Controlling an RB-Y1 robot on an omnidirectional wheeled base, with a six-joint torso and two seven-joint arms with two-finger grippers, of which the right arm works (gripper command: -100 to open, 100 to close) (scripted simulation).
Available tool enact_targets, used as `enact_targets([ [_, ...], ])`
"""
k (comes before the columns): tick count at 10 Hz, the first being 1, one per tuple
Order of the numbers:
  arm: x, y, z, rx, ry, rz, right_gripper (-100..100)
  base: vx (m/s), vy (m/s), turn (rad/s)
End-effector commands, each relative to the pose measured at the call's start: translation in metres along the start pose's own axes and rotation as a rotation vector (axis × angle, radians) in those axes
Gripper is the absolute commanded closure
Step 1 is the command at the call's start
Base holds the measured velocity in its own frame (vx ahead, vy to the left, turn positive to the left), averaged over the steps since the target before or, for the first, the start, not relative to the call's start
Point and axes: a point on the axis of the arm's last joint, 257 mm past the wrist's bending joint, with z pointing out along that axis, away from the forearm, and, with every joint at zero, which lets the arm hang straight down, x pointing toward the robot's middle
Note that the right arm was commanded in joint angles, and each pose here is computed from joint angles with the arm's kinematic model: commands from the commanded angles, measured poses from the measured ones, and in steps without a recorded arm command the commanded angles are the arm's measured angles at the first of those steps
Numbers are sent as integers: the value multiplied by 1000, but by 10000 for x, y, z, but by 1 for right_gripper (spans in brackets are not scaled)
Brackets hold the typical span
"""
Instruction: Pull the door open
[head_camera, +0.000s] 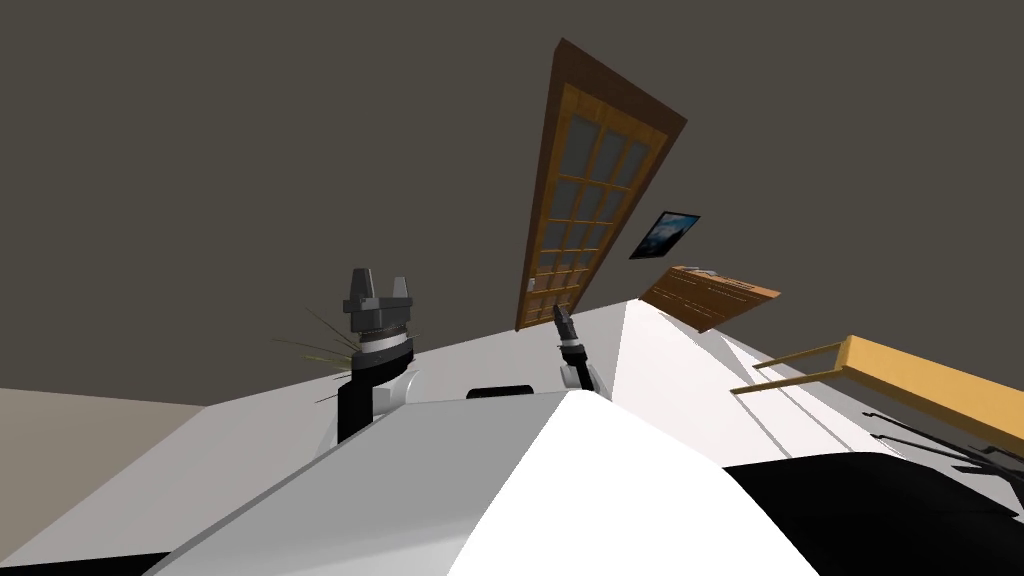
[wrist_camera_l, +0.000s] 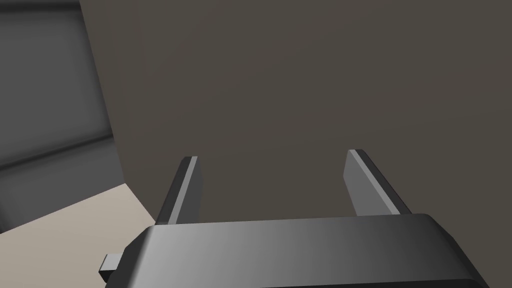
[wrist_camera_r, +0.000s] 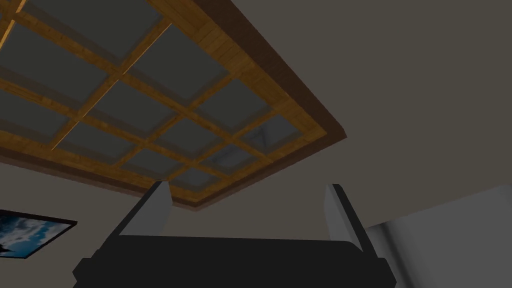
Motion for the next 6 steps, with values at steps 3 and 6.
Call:
enact_targets([
  [3, 165, -222, -78, 23, 45, -90, -100, 96, -12, 24],
  [6, 292, -387, -146, 37, 81, -161, -100, 101, -33, 26],
])
